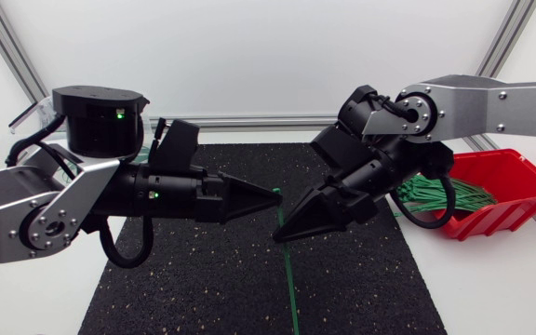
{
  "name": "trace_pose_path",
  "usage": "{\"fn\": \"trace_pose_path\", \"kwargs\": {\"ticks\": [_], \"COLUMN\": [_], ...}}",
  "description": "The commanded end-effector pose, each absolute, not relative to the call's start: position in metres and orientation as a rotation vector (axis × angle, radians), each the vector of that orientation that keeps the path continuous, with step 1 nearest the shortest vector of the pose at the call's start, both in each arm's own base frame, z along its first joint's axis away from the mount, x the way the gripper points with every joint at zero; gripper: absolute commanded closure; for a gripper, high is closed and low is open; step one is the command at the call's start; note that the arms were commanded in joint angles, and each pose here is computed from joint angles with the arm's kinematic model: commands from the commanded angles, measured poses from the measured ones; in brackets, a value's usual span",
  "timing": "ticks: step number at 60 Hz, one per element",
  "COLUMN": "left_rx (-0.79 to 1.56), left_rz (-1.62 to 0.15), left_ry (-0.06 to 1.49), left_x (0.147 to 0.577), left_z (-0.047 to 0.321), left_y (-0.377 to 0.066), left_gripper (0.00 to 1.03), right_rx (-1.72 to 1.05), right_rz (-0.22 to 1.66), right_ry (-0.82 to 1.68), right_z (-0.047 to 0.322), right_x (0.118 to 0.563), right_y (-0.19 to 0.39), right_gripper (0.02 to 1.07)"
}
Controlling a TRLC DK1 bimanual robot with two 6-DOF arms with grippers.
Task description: Take a green cable tie from the red box, thread the tail through the head to close it, then place it in the transparent bin on the left.
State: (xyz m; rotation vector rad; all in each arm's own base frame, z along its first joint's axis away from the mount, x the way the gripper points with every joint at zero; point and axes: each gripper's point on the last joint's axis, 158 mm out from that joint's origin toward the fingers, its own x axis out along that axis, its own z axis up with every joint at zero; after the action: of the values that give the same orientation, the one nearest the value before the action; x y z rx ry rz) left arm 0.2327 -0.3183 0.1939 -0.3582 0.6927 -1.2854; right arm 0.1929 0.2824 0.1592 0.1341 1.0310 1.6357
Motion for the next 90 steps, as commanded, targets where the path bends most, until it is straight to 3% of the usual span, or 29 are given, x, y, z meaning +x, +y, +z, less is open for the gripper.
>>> {"fn": "trace_pose_path", "kwargs": {"ticks": [1, 34, 40, 54, 56, 58, 61, 90], "left_rx": [-0.377, -0.38, -0.38, -0.375, -0.373, -0.372, -0.37, -0.388], "left_rz": [-1.287, -1.287, -1.289, -1.295, -1.297, -1.3, -1.304, -1.326], "left_ry": [0.665, 0.668, 0.663, 0.65, 0.644, 0.641, 0.632, 0.583], "left_x": [0.238, 0.236, 0.236, 0.233, 0.232, 0.23, 0.229, 0.226], "left_z": [0.208, 0.209, 0.211, 0.213, 0.214, 0.213, 0.213, 0.215], "left_y": [-0.318, -0.317, -0.316, -0.315, -0.314, -0.314, -0.314, -0.32], "left_gripper": [1.0, 1.0, 1.0, 0.99, 0.91, 0.72, 0.57, 0.56], "right_rx": [0.142, 0.151, 0.152, 0.142, 0.142, 0.144, 0.146, 0.236], "right_rz": [1.624, 1.603, 1.601, 1.582, 1.581, 1.579, 1.577, 1.564], "right_ry": [1.041, 1.035, 1.034, 1.048, 1.048, 1.049, 1.044, 1.0], "right_z": [0.158, 0.161, 0.161, 0.158, 0.159, 0.159, 0.16, 0.186], "right_x": [0.187, 0.191, 0.191, 0.193, 0.193, 0.194, 0.196, 0.206], "right_y": [0.276, 0.272, 0.271, 0.27, 0.27, 0.27, 0.27, 0.268], "right_gripper": [0.83, 0.89, 1.01, 1.01, 1.01, 1.01, 1.01, 1.01]}}
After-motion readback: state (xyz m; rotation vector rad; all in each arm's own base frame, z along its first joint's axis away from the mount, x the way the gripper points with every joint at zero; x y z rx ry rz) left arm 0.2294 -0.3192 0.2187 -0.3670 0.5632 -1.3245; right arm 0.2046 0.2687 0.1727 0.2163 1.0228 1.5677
